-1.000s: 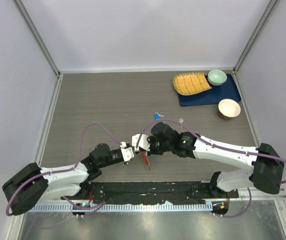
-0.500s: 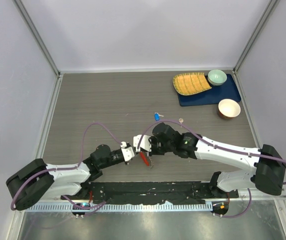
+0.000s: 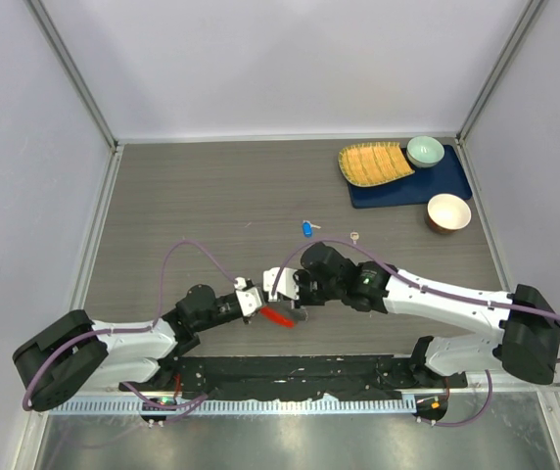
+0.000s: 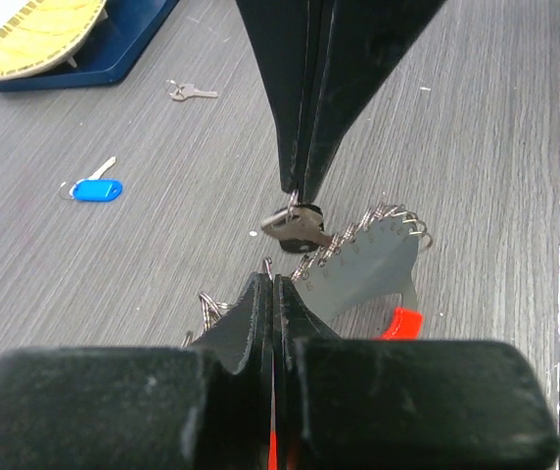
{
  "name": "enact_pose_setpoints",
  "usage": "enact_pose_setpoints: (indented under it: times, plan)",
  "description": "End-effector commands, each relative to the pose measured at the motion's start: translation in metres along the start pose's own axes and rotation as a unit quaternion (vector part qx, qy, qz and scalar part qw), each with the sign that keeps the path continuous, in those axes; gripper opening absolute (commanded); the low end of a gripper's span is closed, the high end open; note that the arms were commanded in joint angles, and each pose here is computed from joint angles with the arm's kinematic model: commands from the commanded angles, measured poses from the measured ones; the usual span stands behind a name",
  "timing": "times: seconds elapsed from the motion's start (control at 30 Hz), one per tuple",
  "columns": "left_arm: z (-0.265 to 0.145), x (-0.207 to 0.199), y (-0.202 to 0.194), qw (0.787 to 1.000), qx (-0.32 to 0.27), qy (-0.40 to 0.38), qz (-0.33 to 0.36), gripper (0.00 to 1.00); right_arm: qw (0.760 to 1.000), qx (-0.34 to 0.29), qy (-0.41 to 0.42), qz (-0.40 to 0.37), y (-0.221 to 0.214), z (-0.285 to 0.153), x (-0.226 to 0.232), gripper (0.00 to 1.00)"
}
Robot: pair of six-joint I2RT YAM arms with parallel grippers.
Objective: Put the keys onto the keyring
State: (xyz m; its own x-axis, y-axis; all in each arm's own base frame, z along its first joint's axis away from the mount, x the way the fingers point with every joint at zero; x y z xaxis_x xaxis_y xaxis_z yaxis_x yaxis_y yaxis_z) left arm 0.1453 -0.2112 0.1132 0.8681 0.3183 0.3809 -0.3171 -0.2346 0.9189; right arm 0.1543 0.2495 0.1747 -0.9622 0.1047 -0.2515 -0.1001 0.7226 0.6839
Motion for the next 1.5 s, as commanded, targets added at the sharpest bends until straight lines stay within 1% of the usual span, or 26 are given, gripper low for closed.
enact_pose_setpoints:
  times: [0.0,0.33,0.53,0.63,1.47]
  plan:
    - [0.0021,0.0058,0.0175,0.998,-0.053,0.010,0.009,0.00,1.000,-0.021,-0.010,-0.005,0.0034,0.0063,-0.0050,0.01]
    - [0.0048,0.0033,0.0216,0.998,-0.068,-0.006,0.008,0.00,0.999,-0.032,-0.023,-0.003,0.0014,0.0110,-0.0081,0.01]
    - [0.0048,0.0042,0.0224,0.998,-0.068,-0.003,0.009,0.00,0.999,-0.040,-0.005,-0.003,0.0032,0.0101,-0.0044,0.01]
    - [0.0046,0.0046,0.0214,0.998,-0.065,-0.001,0.009,0.00,0.999,-0.034,0.002,-0.004,0.0019,0.0097,-0.0025,0.01]
    - [0.0058,0.0024,0.0224,0.998,-0.066,-0.016,0.012,0.00,0.999,-0.041,0.024,-0.014,0.0055,0.0068,0.0008,0.01]
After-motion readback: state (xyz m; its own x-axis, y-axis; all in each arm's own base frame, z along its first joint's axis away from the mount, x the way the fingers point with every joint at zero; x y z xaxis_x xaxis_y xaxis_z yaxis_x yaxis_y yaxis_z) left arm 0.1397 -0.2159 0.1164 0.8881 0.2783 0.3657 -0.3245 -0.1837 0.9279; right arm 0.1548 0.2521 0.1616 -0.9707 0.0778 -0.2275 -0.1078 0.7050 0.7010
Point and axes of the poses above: each gripper's point midway between its finger pads, its own z axis out along the fingers, its own x axis along the line the jaws close on, y = z × x, the point moved 7 cm from there along -z, back along the fingers, and after that the axes turned 8 degrees about z, right-handed, at the moved point
